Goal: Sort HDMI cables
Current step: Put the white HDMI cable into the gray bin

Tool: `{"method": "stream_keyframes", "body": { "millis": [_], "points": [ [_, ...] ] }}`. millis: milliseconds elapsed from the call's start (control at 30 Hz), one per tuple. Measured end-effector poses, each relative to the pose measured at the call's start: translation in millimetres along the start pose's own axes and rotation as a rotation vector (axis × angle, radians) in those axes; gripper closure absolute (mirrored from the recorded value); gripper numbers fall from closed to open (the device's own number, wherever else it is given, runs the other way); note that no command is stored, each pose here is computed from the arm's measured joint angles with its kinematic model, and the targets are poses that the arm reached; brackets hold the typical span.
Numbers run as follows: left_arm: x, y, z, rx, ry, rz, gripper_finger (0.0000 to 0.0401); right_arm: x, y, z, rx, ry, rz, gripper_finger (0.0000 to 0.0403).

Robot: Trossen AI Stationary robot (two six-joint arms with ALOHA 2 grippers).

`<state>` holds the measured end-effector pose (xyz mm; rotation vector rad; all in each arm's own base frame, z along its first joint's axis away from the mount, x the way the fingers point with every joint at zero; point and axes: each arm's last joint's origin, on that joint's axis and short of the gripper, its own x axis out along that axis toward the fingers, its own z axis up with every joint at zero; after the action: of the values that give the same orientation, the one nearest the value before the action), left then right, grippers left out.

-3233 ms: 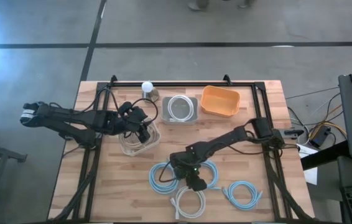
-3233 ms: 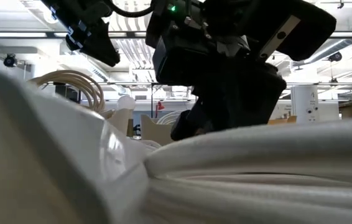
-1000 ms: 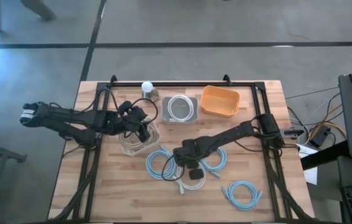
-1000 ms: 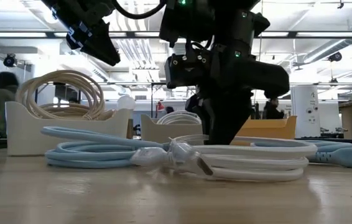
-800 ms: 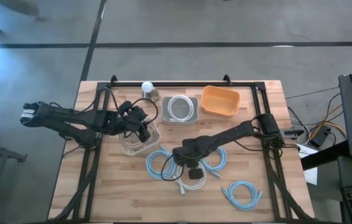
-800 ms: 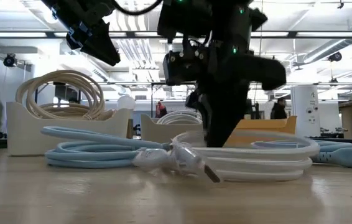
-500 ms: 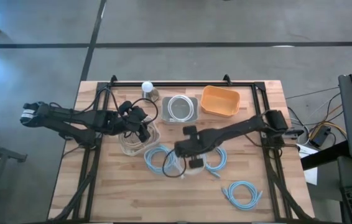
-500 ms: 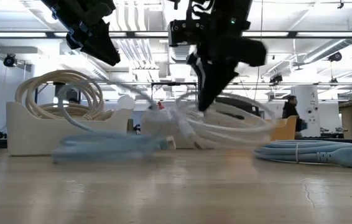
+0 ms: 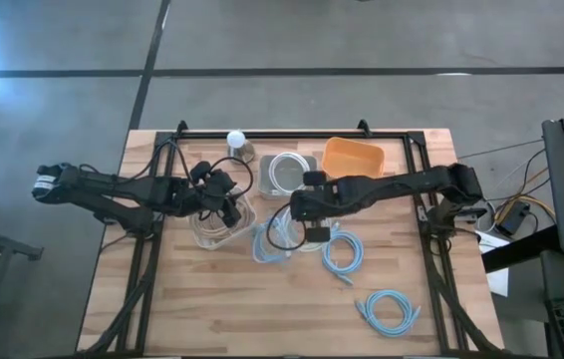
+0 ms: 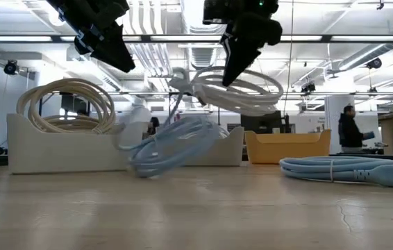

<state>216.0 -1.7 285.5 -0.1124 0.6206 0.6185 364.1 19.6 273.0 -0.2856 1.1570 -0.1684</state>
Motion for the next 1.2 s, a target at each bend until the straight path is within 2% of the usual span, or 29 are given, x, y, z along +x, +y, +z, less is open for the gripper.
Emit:
{"method": "stream_keyframes", "body": {
  "millis": [67, 133, 200, 267, 433, 567, 767, 900, 967, 1000, 1100, 1200],
  "points": [
    [0, 0, 0, 0.000, 0.000, 0.001, 0.0240, -2, 3, -2, 0.038, 0.007, 0.062, 0.0385],
    [1, 0, -2, 0.003, 0.004, 0.003, 0.0240, 0, 12, -2, 0.089, 0.017, 0.186, 0.0385],
    [3, 0, -5, 0.009, 0.012, 0.007, 0.0240, 8, 24, -6, 0.081, 0.068, 0.298, 0.0385],
    [5, 0, -8, 0.012, 0.015, 0.010, 0.0240, 20, 34, -12, 0.073, 0.141, 0.338, 0.0385],
    [9, -1, -13, 0.009, 0.005, 0.022, 0.0240, 46, 41, -24, 0.089, 0.300, 0.315, 0.0385],
    [11, -1, -15, 0.007, 0.003, 0.021, 0.0240, 56, 43, -34, 0.081, 0.429, 0.295, 0.0385],
    [11, -1, -14, 0.000, -0.006, 0.017, 0.0240, 41, 35, -47, 0.076, 0.618, 0.221, 0.0385],
    [11, -2, -13, -0.005, -0.017, 0.013, 0.0240, 33, 35, -48, 0.029, 0.620, 0.281, 0.0385],
    [11, -2, -11, -0.010, -0.030, 0.007, 0.0240, 31, 33, -49, -0.020, 0.624, 0.230, 0.0385],
    [11, -3, -11, -0.010, -0.033, 0.006, 0.0240, 32, 30, -49, -0.047, 0.624, 0.164, 0.0385],
    [11, -3, -10, -0.016, -0.041, 0.002, 0.0240, 33, 18, -46, -0.097, 0.570, -0.141, 0.0385],
    [10, -3, -8, -0.026, -0.055, -0.003, 0.0240, 32, 6, -34, -0.071, 0.436, -0.439, 0.0385]
  ]
}}
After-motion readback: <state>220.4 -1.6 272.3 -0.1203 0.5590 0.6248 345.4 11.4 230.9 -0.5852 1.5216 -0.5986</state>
